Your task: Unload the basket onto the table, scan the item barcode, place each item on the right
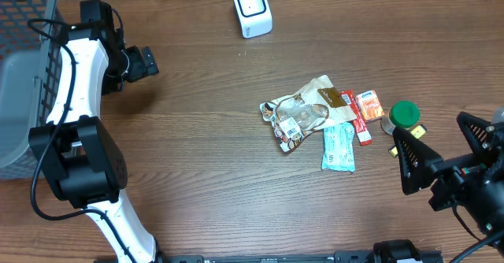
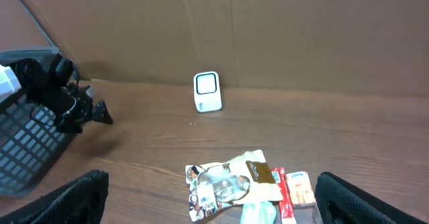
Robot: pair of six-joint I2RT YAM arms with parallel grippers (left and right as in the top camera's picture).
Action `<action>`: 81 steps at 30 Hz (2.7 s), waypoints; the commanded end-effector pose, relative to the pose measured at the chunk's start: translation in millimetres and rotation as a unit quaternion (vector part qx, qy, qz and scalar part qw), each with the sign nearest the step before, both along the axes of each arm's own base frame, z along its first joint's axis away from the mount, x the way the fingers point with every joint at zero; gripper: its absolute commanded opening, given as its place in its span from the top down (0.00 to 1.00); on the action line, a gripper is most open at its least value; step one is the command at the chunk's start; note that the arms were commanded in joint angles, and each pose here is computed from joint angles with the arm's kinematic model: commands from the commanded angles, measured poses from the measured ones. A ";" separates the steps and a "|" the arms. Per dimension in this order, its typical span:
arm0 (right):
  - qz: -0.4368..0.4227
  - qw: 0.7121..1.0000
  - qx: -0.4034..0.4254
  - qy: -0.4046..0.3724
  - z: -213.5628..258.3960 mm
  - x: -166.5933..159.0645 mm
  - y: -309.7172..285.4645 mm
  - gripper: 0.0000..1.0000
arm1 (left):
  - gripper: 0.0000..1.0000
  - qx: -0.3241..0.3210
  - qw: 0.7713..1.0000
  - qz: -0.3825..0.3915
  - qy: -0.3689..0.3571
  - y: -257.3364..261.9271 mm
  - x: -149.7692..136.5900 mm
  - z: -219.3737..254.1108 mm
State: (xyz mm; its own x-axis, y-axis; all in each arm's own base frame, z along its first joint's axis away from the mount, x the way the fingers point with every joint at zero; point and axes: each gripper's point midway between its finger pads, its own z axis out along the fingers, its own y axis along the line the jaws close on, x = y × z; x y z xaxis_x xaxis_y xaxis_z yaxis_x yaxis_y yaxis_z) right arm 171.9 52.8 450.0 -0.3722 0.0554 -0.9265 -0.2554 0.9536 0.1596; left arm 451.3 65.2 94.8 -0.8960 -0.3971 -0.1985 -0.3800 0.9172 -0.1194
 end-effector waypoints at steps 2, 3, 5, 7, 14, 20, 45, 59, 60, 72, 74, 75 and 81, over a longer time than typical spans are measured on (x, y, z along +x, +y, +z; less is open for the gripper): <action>-0.007 1.000 0.001 -0.006 3.9 -1.7 -2.3 0.00 | 0.00 0.008 0.999 -0.006 -0.031 0.3 5.3 24.4; -0.007 1.000 0.001 -0.006 3.9 -1.7 -2.3 0.00 | 0.00 0.008 0.999 -0.006 -0.031 0.3 5.4 24.5; -0.007 1.000 0.001 -0.006 3.9 -1.7 -2.3 0.00 | 0.00 0.008 0.999 -0.006 -0.031 0.3 5.4 24.5; -0.007 1.000 0.001 -0.006 3.9 -1.7 -2.3 0.00 | 0.00 0.008 0.999 -0.006 -0.031 0.3 5.4 24.5; -0.007 1.000 0.001 -0.006 3.9 -1.7 -2.3 0.00 | 0.00 0.008 0.999 -0.006 -0.031 0.3 5.4 24.5; -0.007 1.000 0.001 -0.006 3.9 -1.7 -2.3 0.00 | 0.00 0.008 0.999 -0.006 -0.031 0.3 5.4 24.5; -0.007 1.000 0.001 -0.006 3.9 -1.7 -2.3 0.00 | 0.00 0.008 0.999 -0.006 -0.031 0.3 5.4 24.5; -0.007 1.000 0.001 -0.006 3.9 -1.7 -2.3 0.00 | 0.00 0.008 0.999 -0.006 -0.031 0.3 5.4 24.5; -0.007 1.000 0.001 -0.006 3.9 -1.7 -2.3 0.00 | 0.00 0.008 0.999 -0.006 -0.031 0.3 5.4 24.5; -0.032 0.999 -0.012 -0.029 3.3 -10.0 -13.0 0.00 | 0.00 0.008 0.999 -0.006 -0.031 0.3 5.4 24.5; -0.047 0.997 -0.013 -0.057 5.2 -15.7 -19.0 0.00 | 0.00 0.008 0.999 -0.006 -0.031 0.3 5.4 24.5; -0.050 0.996 -0.013 -0.073 5.7 -18.6 -20.3 0.00 | 0.01 0.008 0.999 -0.006 -0.031 0.3 5.4 24.5; -0.046 0.985 -0.023 -0.162 -16.3 -28.5 -21.0 0.00 | 0.00 0.008 0.999 -0.006 -0.031 0.3 5.3 24.4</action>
